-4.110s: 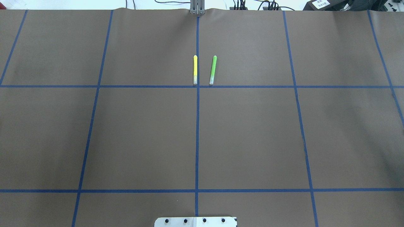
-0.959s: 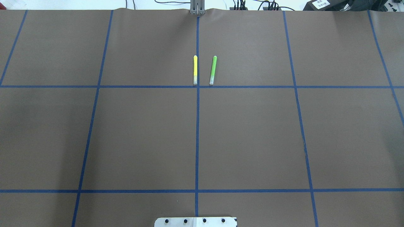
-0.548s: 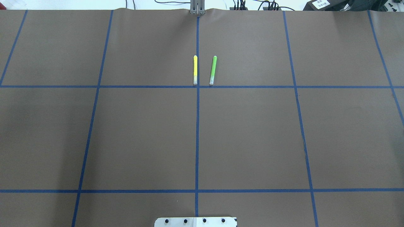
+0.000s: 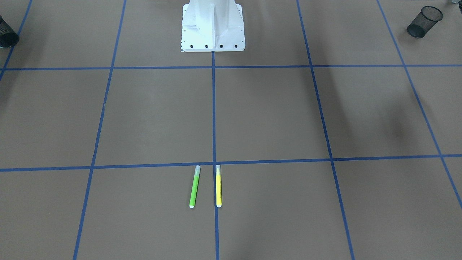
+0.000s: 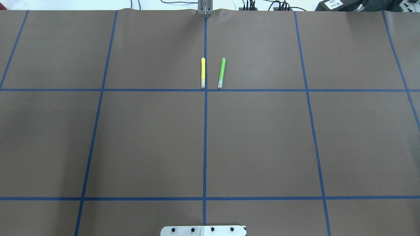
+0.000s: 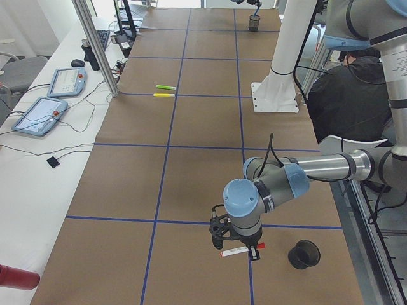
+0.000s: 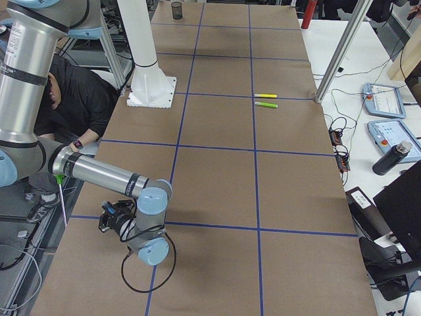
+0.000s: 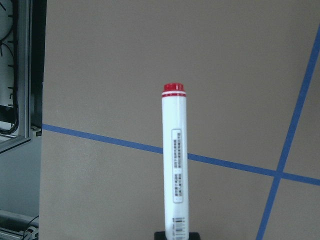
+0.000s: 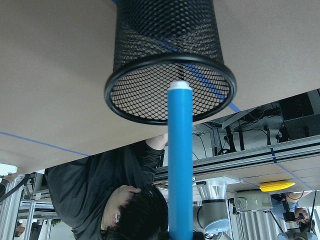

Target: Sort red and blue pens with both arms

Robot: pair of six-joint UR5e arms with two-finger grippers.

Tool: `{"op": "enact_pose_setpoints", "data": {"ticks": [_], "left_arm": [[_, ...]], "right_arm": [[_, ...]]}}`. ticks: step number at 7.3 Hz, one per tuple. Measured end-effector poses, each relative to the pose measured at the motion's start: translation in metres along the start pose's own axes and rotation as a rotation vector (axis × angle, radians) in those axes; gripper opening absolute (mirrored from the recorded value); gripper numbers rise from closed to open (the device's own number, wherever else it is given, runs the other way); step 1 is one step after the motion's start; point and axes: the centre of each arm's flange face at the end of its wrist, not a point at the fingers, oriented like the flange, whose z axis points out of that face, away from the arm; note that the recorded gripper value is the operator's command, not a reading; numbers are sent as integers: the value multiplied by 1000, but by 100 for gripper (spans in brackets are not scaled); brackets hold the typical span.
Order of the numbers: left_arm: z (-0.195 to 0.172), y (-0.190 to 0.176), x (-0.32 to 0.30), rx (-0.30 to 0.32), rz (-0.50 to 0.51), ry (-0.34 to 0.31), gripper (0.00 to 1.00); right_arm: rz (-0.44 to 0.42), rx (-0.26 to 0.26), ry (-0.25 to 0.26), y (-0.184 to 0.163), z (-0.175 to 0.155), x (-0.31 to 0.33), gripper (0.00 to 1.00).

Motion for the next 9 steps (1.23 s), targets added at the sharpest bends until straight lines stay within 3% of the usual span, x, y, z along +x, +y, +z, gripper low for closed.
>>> {"op": "enact_pose_setpoints", "data": {"ticks": [4, 6, 7, 9], "left_arm": [[-2, -2, 2, 2, 6, 7, 0], [-2, -3, 3, 1, 5, 11, 0], [-1, -1, 1, -3, 0, 14, 0], [6, 4, -2, -17, -16, 22, 0]], "right_arm": [[-77, 54, 44, -12, -12, -7, 100], [-144, 119, 91, -24, -33, -25, 100], [-175, 190, 132, -31, -53, -39, 100], [-171, 398, 296, -39, -114, -75, 100]]}}
